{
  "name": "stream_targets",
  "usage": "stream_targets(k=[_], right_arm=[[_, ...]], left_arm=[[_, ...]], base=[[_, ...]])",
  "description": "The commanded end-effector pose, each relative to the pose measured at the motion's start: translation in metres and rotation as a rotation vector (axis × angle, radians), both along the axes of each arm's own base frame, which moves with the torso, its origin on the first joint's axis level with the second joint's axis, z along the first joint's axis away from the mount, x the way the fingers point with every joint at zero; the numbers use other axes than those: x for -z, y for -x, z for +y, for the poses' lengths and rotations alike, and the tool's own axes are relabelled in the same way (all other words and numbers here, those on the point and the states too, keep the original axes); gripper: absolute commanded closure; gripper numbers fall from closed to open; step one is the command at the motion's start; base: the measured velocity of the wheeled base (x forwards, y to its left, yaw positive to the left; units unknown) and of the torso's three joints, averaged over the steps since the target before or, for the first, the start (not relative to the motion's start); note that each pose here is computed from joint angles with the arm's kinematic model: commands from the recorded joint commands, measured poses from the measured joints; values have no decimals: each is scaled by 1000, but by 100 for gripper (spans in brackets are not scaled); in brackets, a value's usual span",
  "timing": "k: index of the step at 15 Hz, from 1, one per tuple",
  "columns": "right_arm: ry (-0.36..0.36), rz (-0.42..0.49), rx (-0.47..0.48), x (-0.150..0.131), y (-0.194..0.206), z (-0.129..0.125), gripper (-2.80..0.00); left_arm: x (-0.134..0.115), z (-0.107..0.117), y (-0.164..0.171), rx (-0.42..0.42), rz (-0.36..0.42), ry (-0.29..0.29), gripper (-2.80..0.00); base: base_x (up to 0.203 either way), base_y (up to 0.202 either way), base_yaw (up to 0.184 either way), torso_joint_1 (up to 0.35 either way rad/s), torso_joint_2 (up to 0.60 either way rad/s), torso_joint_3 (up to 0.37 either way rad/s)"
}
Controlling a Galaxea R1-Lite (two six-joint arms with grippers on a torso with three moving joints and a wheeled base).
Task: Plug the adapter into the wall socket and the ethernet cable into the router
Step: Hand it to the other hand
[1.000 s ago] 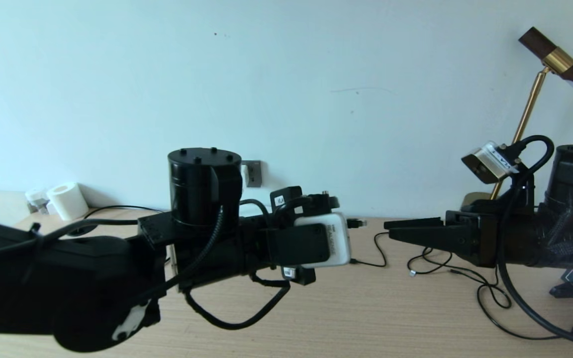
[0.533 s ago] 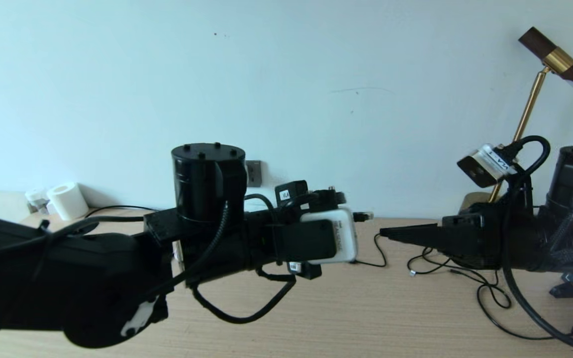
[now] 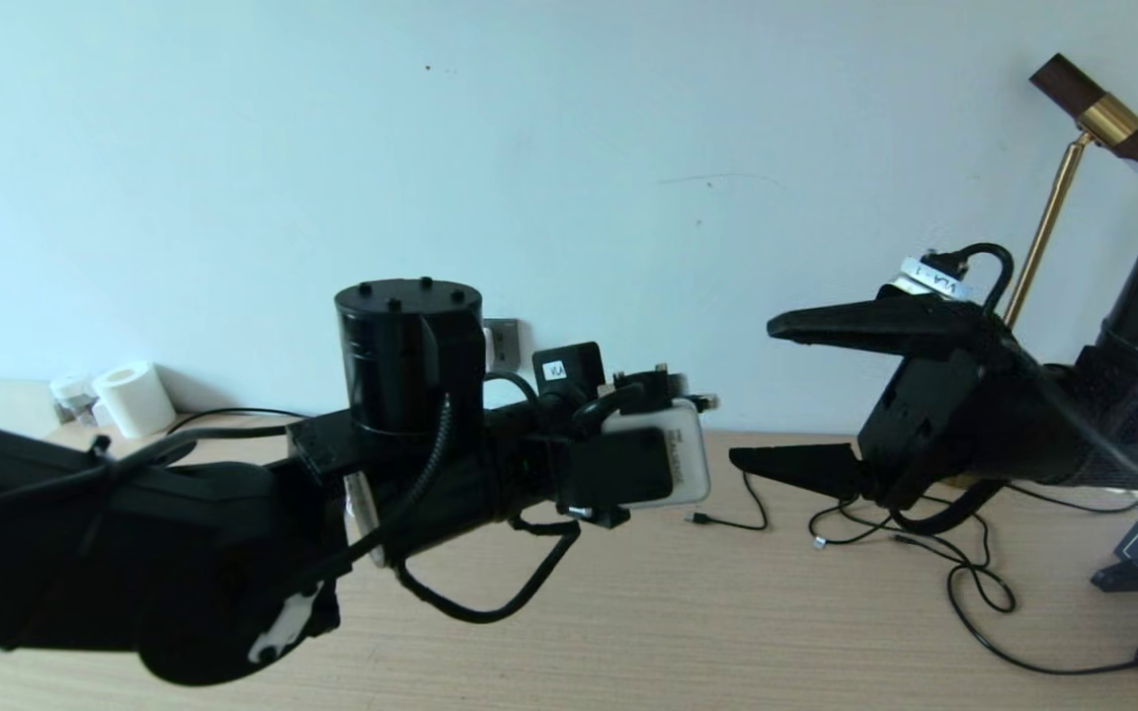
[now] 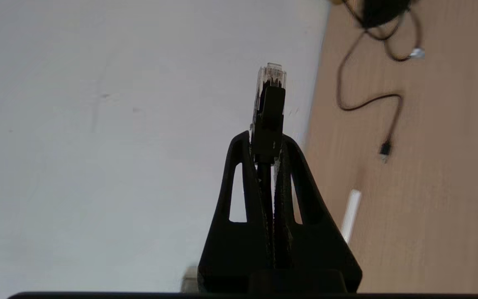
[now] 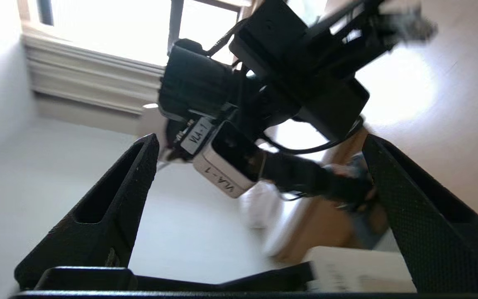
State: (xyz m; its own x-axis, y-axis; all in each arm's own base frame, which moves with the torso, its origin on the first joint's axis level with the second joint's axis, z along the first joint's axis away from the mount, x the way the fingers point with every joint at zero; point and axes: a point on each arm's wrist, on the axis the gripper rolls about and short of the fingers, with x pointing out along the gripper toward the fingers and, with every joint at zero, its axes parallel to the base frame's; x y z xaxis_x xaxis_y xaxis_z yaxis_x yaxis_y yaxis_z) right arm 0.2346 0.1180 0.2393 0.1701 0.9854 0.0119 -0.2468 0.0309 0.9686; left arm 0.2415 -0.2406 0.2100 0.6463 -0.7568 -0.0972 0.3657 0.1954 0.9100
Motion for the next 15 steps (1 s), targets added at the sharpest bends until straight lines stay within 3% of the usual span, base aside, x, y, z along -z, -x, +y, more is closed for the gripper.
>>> stream_targets(k=[1,15], right_arm=[[-21,128,-21,1,-8,4,-280],[-24,294,-2,18,-54,18,-280]], left_arm=[[-4,0,0,-7,-41,12,0],[-9,12,11,-13,-63,23,0]], base=[[0,0,0,0,0,0],[0,0,0,0,0,0]])
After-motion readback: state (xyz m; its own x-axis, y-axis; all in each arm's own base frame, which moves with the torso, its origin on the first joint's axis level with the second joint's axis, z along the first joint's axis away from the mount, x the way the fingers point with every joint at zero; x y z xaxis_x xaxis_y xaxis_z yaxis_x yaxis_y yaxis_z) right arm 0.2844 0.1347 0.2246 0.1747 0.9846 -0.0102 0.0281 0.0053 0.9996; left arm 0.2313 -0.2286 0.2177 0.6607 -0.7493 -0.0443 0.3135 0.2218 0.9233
